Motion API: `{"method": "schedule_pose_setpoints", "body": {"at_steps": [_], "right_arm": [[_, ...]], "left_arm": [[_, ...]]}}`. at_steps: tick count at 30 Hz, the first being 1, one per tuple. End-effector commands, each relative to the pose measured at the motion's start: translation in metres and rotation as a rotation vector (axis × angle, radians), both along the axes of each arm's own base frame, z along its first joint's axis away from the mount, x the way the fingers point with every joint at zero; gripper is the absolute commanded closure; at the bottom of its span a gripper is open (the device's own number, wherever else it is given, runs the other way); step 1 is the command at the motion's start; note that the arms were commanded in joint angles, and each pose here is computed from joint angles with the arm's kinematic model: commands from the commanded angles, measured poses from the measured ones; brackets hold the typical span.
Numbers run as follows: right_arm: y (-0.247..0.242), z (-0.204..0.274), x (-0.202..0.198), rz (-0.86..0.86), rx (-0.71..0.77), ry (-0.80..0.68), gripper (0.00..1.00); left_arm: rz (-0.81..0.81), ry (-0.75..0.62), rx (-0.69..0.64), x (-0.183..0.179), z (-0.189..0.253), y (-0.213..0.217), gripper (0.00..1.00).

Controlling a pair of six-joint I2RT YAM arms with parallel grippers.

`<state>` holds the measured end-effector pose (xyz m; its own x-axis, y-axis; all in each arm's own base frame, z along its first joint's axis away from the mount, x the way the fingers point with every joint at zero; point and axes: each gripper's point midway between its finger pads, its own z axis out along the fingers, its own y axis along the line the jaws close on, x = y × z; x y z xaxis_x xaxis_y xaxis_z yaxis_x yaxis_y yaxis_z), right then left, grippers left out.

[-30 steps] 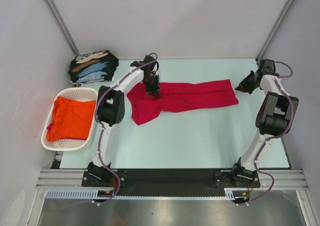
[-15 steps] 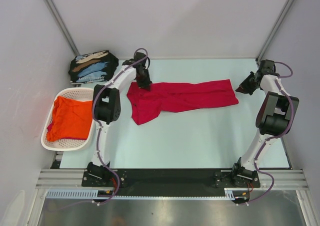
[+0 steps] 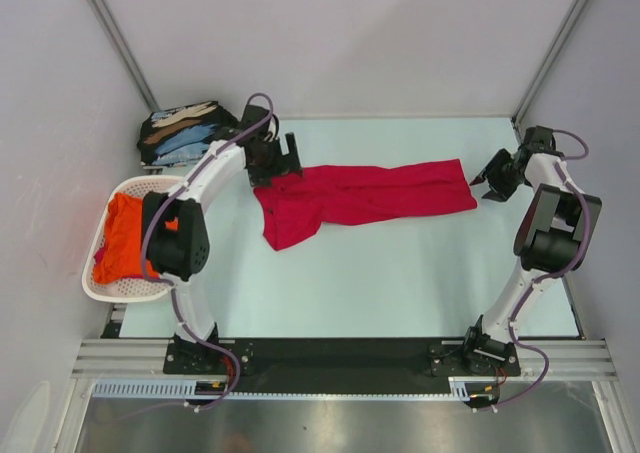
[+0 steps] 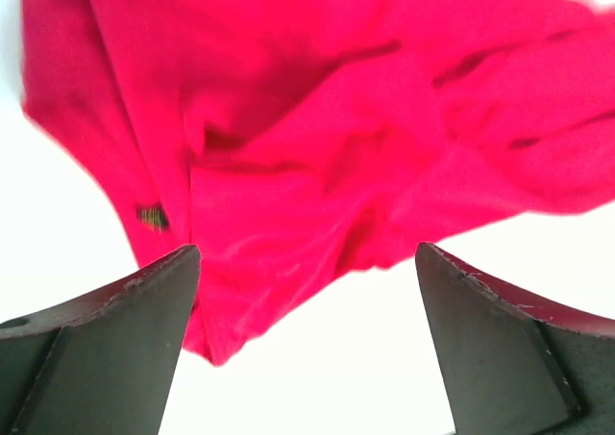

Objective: Fold and stack the t-shirts
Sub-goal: Fold the other side of the tshirt into a rectangle, then rotate the tshirt 90 degrees

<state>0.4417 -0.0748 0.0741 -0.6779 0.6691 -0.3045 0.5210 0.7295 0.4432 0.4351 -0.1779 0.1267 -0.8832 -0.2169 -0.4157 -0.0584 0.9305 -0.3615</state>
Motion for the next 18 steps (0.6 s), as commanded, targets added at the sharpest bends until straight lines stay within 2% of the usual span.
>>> {"method": "schedule_pose_setpoints", "body": {"at_steps": [1, 7, 15, 17, 18], "right_arm": [[0.006, -0.007, 0.007, 0.047, 0.012, 0.013, 0.44], [0.018, -0.013, 0.015, 0.086, 0.018, 0.031, 0.44], [0.023, -0.018, 0.018, 0.100, 0.029, 0.043, 0.44], [0.023, -0.018, 0.019, 0.101, 0.030, 0.043, 0.44], [0.022, -0.018, 0.019, 0.098, 0.030, 0.040, 0.44]], "left_arm": [[-0.046, 0.097, 0.005, -0.039, -0.024, 0.002, 0.00], [-0.016, 0.251, 0.108, -0.075, -0.058, 0.020, 0.00], [0.002, 0.397, 0.175, -0.090, -0.100, 0.025, 0.02], [-0.006, 0.426, 0.167, -0.092, -0.108, 0.020, 0.11], [-0.011, 0.436, 0.170, -0.092, -0.112, 0.019, 0.30]]}}
